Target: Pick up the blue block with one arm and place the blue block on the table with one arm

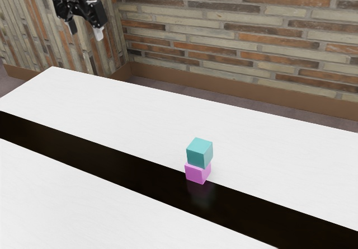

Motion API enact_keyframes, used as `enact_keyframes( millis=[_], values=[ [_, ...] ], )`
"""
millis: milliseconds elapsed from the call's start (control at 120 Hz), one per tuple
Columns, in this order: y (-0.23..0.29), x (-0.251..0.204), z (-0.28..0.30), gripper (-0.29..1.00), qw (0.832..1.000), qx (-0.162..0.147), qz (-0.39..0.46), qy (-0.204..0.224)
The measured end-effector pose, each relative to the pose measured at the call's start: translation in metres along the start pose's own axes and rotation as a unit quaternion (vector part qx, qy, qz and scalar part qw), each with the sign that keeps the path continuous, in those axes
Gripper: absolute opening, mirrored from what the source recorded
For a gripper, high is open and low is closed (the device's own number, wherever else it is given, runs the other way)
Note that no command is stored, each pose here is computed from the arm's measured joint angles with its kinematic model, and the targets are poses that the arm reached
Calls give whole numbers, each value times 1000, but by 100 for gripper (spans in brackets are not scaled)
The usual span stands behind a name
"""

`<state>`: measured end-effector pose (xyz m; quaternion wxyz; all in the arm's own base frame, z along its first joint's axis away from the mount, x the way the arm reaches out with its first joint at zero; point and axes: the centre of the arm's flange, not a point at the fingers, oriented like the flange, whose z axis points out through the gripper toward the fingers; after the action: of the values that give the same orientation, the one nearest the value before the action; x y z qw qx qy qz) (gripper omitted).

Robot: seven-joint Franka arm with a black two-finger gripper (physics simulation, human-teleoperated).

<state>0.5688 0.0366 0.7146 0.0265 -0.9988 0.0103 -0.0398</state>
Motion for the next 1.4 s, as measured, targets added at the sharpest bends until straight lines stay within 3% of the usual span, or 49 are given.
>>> enact_keyframes(
  millis=[283,367,500,658,858,1000,1250,1400],
  values=[
    [11,2,30,70,1000,-10,13,-22],
    [35,-4,88,70,998,-33,36,-41],
    [80,32,169,70,996,-56,45,-48],
    [157,49,197,70,995,-74,54,-30],
    [213,66,269,70,996,-78,21,-41],
    [257,59,286,70,996,-81,12,-35],
    [264,61,330,70,996,-69,-33,-44],
    [258,65,339,70,997,-47,-43,-39]
  ],
)
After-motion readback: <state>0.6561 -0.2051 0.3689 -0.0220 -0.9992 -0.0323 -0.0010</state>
